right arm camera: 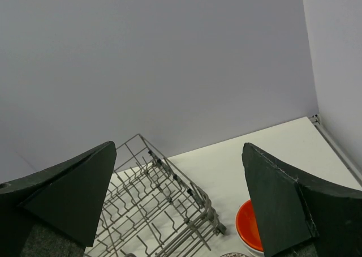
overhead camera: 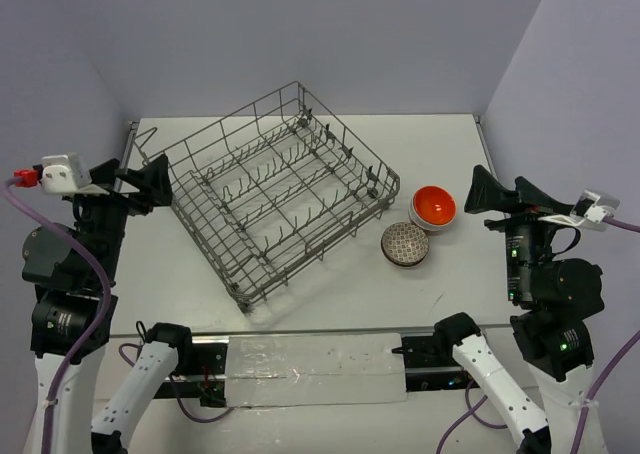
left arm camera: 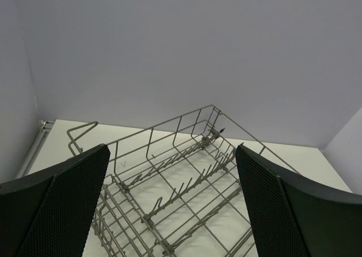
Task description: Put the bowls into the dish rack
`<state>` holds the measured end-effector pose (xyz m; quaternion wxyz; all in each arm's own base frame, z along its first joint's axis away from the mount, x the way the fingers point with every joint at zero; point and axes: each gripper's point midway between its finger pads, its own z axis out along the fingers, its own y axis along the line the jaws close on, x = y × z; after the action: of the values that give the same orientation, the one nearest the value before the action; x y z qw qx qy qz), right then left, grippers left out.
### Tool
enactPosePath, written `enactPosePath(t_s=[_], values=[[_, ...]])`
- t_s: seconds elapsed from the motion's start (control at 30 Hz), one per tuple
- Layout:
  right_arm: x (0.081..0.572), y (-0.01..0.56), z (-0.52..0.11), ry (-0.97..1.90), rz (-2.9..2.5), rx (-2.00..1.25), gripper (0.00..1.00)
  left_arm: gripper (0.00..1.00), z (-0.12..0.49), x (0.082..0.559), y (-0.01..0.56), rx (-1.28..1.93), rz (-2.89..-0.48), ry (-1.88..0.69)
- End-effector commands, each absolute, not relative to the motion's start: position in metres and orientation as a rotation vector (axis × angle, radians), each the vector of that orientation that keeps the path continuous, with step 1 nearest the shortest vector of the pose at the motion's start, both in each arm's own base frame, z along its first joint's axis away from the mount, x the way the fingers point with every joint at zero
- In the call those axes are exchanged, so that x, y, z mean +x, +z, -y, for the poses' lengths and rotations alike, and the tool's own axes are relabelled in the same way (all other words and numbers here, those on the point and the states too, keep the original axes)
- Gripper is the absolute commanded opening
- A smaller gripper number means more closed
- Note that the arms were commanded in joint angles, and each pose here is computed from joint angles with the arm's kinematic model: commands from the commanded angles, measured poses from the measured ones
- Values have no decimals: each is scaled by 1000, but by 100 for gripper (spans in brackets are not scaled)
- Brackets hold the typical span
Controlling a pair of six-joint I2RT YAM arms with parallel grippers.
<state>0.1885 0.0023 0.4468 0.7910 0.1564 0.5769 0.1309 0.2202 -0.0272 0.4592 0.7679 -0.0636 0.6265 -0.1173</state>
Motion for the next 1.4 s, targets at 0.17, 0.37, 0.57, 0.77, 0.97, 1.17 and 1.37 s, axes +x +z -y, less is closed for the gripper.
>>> enactPosePath(t_s=[0.17,0.37,0.57,0.77,0.97,1.17,1.37], values=[[200,441,-23,377,-1261,304,100,99,62,247,446,-24,-1466,-369],[230,388,-13,299,-1465,528,100,99,91,271,443,25,-1537,-503],[265,321,0,107,-1669,700,100,99,98,290,421,30,-1587,-488],[298,261,34,-6,-1766,969,100,99,89,294,385,9,-1626,-411],[315,196,65,-182,-1879,1168,83,99,82,293,357,-11,-1598,-367],[320,145,87,-301,-1963,1236,77,99,80,288,336,-19,-1596,-337],[327,120,86,-311,-2032,1205,69,99,82,284,335,-9,-1578,-344]])
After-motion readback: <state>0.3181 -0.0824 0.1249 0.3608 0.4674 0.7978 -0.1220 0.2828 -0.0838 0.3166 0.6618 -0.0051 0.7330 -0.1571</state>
